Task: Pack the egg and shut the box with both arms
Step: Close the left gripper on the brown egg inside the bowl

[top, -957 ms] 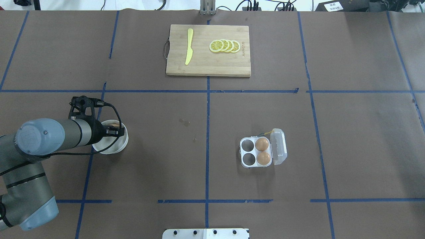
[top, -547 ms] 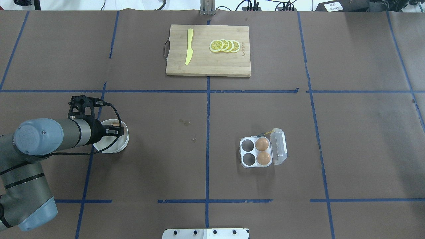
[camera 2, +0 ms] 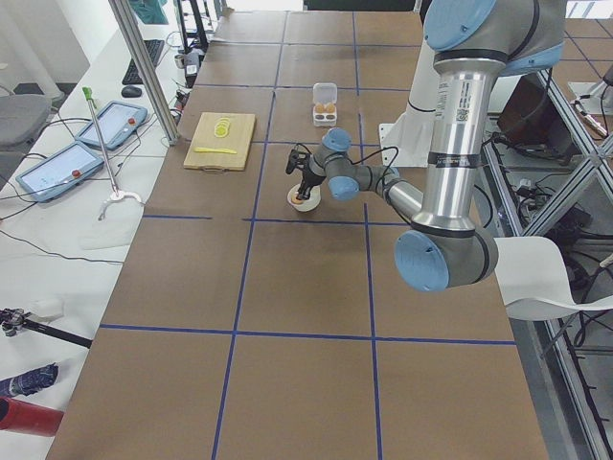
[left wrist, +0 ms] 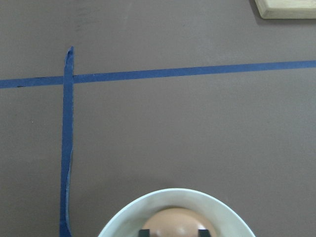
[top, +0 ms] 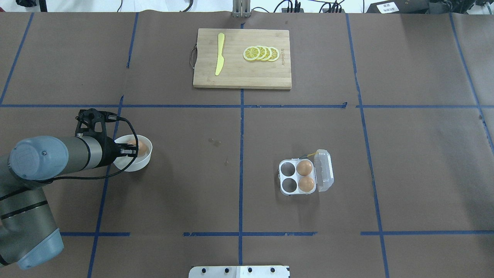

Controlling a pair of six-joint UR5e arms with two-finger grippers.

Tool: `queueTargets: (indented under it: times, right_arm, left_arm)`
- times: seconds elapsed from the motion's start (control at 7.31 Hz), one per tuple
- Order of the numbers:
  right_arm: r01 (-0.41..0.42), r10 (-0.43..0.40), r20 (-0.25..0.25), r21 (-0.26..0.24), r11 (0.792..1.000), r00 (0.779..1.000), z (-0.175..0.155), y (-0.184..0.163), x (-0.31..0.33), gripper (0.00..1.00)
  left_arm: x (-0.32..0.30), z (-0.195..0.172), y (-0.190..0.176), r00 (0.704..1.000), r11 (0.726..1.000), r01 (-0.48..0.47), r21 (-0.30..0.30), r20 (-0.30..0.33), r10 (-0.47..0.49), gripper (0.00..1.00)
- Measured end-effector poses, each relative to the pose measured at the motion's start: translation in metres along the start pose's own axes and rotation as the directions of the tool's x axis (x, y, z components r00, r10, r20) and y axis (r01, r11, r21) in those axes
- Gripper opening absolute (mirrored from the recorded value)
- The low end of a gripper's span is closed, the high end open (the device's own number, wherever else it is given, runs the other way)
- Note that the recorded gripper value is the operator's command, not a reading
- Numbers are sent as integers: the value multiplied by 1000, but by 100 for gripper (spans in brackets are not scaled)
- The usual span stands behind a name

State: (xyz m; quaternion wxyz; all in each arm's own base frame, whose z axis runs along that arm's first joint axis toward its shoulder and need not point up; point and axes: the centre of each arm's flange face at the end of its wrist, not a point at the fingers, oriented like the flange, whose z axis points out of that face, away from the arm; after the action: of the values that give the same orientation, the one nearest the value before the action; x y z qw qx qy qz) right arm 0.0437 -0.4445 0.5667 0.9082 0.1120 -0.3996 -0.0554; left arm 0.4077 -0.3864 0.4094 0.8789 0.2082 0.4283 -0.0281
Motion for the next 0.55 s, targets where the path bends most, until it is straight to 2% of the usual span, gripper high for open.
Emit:
queueTargets:
  times: [0.27,0.55]
  right_arm:
    - [0,0,0,0,1000,1000,0,0,0,100]
    - [0,0,0,0,1000,1000,0,0,0,100]
  left_arm:
    - [-2,3,1,1000,1000,0,-3,6,0,69]
    - [-2,3,1,1000,1000,0,-4,7,0,69]
